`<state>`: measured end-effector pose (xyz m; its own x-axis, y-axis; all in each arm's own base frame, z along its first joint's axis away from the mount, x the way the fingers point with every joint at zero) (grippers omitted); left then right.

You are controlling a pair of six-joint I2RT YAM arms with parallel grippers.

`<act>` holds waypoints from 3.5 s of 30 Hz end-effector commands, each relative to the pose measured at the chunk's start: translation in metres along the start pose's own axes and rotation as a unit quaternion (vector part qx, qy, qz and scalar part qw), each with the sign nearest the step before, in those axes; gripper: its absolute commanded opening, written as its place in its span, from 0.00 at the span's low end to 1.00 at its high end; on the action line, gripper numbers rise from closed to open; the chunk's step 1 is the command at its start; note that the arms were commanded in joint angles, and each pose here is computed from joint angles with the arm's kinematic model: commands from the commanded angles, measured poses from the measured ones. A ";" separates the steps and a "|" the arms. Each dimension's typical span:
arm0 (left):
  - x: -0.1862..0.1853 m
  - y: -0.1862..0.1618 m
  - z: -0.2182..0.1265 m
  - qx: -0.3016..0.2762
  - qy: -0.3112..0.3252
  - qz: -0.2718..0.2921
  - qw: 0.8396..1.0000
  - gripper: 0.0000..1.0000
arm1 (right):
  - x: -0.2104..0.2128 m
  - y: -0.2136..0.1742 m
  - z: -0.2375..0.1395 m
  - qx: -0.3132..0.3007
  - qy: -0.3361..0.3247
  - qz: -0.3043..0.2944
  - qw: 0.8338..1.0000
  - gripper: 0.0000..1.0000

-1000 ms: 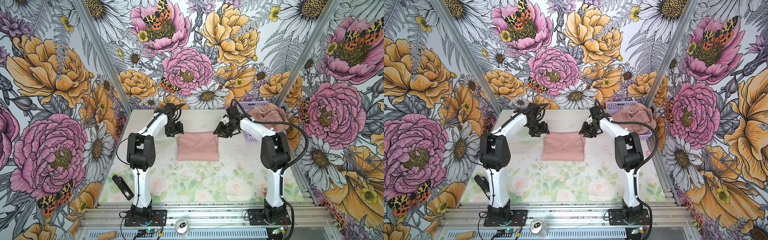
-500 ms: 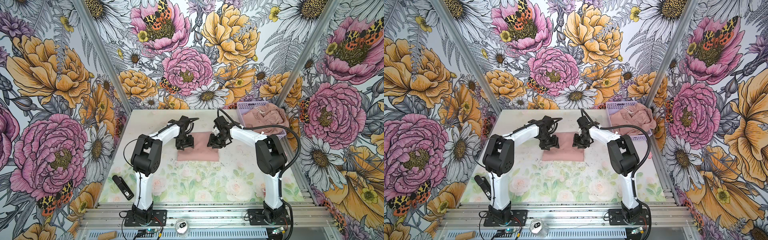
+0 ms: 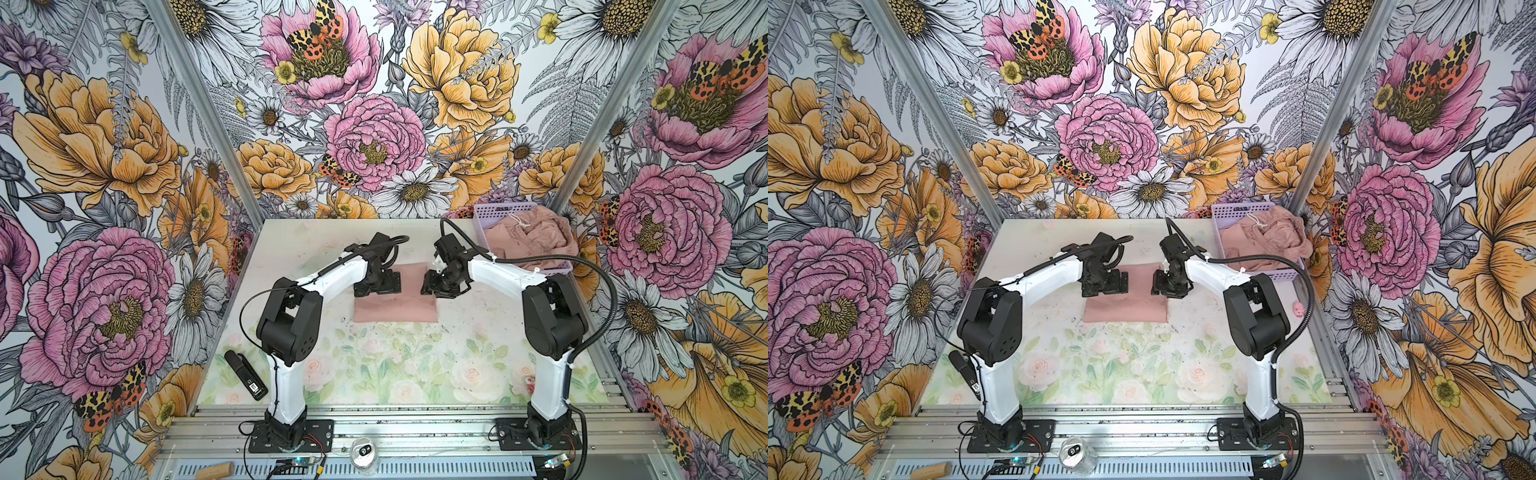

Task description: Fold and stack the mixed laundry pile

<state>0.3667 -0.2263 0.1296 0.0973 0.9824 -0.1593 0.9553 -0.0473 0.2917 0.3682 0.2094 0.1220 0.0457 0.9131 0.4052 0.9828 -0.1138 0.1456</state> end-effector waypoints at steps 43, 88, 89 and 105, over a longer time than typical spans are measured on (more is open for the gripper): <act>0.261 -0.032 0.017 0.153 0.165 -0.068 0.972 0.99 | -0.027 -0.035 -0.087 -0.076 0.014 0.008 0.997 0.67; 0.160 0.028 -0.110 -0.127 0.022 -0.085 0.988 0.99 | -0.227 0.193 -0.018 -0.110 -0.166 0.162 0.966 0.20; 0.157 0.029 -0.113 -0.130 0.025 -0.079 0.988 0.99 | -0.224 0.196 -0.025 -0.120 -0.163 0.164 0.966 0.09; 0.141 0.006 -0.132 -0.163 -0.017 -0.072 0.984 0.99 | -0.130 0.174 -0.245 -0.328 -0.125 0.107 0.930 0.00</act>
<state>0.3501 -0.0562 0.2286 -0.0368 0.9784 -0.2034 0.8395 0.1407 0.5248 0.5072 -0.0308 0.2718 0.3900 0.8846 0.2555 0.6778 -0.4637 0.5706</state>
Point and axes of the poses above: each gripper's point midway between its finger pads, its own z axis out along the fingers, its own x axis along the line the jaws close on, y = z × x, the point moved 5 cm from there along -z, back along the fingers, and after that the axes turned 4 degrees about z, right-handed, at the moved point
